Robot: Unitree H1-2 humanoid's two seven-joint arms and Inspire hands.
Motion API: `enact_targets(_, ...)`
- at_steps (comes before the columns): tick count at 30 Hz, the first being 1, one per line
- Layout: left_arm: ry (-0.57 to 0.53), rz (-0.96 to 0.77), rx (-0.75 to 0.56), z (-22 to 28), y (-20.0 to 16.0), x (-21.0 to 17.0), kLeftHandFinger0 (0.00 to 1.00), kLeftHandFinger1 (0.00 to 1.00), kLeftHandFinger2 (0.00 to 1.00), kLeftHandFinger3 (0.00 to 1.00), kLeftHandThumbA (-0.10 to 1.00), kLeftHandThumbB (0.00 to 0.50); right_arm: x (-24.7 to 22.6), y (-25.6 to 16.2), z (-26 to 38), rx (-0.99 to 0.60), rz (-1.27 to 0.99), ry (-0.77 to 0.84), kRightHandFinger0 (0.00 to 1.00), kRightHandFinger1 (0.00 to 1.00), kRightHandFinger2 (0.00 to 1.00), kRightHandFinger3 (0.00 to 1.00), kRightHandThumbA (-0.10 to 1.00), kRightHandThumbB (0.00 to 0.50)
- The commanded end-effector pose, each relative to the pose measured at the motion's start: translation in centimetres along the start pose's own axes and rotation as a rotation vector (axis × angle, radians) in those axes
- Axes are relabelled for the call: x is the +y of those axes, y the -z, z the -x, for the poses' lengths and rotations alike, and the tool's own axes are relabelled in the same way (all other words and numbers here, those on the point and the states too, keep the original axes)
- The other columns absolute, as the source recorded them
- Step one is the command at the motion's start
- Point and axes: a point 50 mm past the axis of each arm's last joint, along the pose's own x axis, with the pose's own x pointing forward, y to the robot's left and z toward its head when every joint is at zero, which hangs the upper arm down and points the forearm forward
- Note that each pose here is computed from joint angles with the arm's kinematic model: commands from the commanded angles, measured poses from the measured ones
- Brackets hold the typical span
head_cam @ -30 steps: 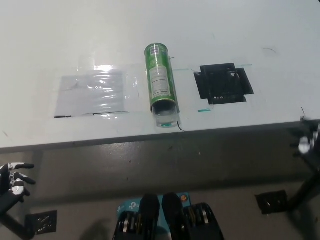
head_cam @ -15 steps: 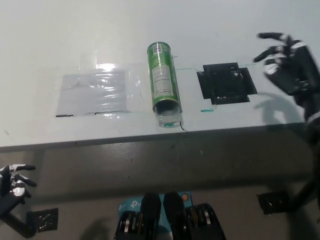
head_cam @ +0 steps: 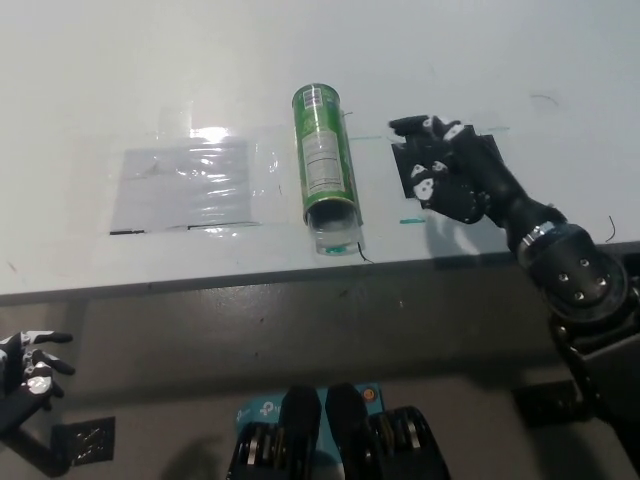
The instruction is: The robot uses its right hand finger to pull out the chips tray kept inside a container in the middle of the desk
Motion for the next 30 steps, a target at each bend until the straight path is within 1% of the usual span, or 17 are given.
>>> enact_targets(1, -0.007, -0.021, -0.042, 0.0, -1.5, 1.2, 0.31, 0.34, 0.44, 0.62, 0.04, 0.0, -1.0, -2.5, -1.6, -0.13, 0.112, -0.013, 0.0, 0.01, 0.82, 0.78, -0.1, 0.27)
enact_targets(3, -0.006, -0.02, -0.039, 0.0, -1.5, 1.2, 0.31, 0.35, 0.44, 0.63, 0.03, 0.0, -0.9, -2.6, -1.9, -0.127, 0.14, -0.024, 0.05, 0.04, 0.86, 0.8, -0.1, 0.264)
enact_targets(4, -0.004, -0.022, -0.042, 0.0, -1.6, 1.3, 0.31, 0.34, 0.44, 0.63, 0.06, 0.0, -0.3, -2.9, -2.6, -0.15, 0.175, -0.047, 0.04, 0.08, 0.82, 0.81, -0.1, 0.256)
enact_targets(5, -0.006, -0.025, -0.041, 0.0, -1.6, 1.3, 0.31, 0.34, 0.44, 0.63, 0.06, 0.0, -0.2, -3.0, -2.8, -0.159, 0.179, -0.054, 0.01, 0.05, 0.65, 0.8, -0.1, 0.259)
enact_targets(7, -0.004, -0.029, -0.039, 0.0, -1.7, 1.4, 0.32, 0.35, 0.45, 0.64, 0.06, 0.0, 0.2, -2.9, -3.3, -0.17, 0.185, -0.063, 0.0, 0.0, 0.39, 0.79, -0.1, 0.263)
enact_targets(8, -0.003, -0.03, -0.04, 0.0, -1.8, 1.4, 0.32, 0.35, 0.45, 0.64, 0.06, 0.0, 0.4, -2.9, -3.4, -0.175, 0.185, -0.068, 0.0, 0.0, 0.34, 0.79, -0.1, 0.265)
enact_targets(9, 0.001, -0.032, -0.044, 0.0, -1.7, 1.4, 0.32, 0.35, 0.45, 0.64, 0.06, 0.0, 0.6, -2.8, -3.7, -0.197, 0.187, -0.076, 0.0, 0.0, 0.54, 0.79, -0.1, 0.27)
enact_targets(10, 0.0, -0.036, -0.042, -0.1, -1.8, 1.4, 0.33, 0.35, 0.45, 0.64, 0.06, 0.0, 1.0, -2.7, -4.1, -0.207, 0.198, -0.088, 0.24, 0.05, 0.7, 0.78, -0.1, 0.276)
enact_targets(12, 0.001, -0.036, -0.045, -0.2, -1.8, 1.5, 0.33, 0.35, 0.45, 0.64, 0.05, 0.0, 1.3, -2.5, -4.4, -0.21, 0.207, -0.103, 0.27, 0.05, 0.75, 0.77, -0.1, 0.272)
enact_targets(13, 0.0, -0.03, -0.046, -0.2, -1.8, 1.5, 0.33, 0.35, 0.44, 0.62, 0.05, 0.0, 1.5, -2.2, -4.6, -0.201, 0.208, -0.121, 0.33, 0.08, 0.74, 0.77, -0.1, 0.259)
enact_targets(14, -0.001, -0.04, -0.051, -0.3, -2.0, 1.7, 0.31, 0.34, 0.43, 0.62, 0.06, 0.0, 1.9, -1.9, -4.9, -0.207, 0.22, -0.127, 0.16, 0.05, 0.75, 0.75, -0.1, 0.267)
enact_targets(16, -0.004, -0.048, -0.054, -0.3, -2.3, 1.9, 0.3, 0.34, 0.43, 0.62, 0.06, 0.0, 2.3, -1.6, -5.0, -0.19, 0.239, -0.139, 0.09, 0.03, 0.77, 0.76, -0.1, 0.262)
enact_targets(18, 0.001, -0.045, -0.062, -0.4, -2.3, 2.1, 0.3, 0.35, 0.44, 0.62, 0.07, 0.0, 3.0, -1.1, -4.8, -0.186, 0.251, -0.155, 0.1, 0.08, 0.77, 0.77, -0.1, 0.283)
enact_targets(22, 0.002, -0.049, -0.064, -0.5, -2.6, 2.2, 0.31, 0.35, 0.45, 0.63, 0.07, 0.0, 3.7, -0.6, -4.5, -0.19, 0.249, -0.167, 0.14, 0.07, 0.77, 0.76, -0.1, 0.293)
enact_targets(23, -0.003, -0.058, -0.059, -0.5, -2.6, 2.2, 0.32, 0.36, 0.45, 0.63, 0.06, 0.0, 4.3, -0.2, -4.3, -0.198, 0.271, -0.181, 0.01, 0.0, 0.73, 0.73, -0.1, 0.284)
enact_targets(25, 0.001, -0.076, -0.065, -0.6, -2.8, 2.4, 0.32, 0.35, 0.46, 0.64, 0.05, 0.0, 4.8, 0.3, -4.0, -0.195, 0.274, -0.196, 0.0, 0.0, 0.73, 0.73, -0.1, 0.268)
enact_targets(30, 0.0, -0.075, -0.063, -0.5, -2.9, 2.5, 0.32, 0.36, 0.46, 0.64, 0.05, 0.0, 5.8, 1.0, -3.3, -0.181, 0.295, -0.217, 0.0, 0.0, 0.74, 0.73, -0.1, 0.268)
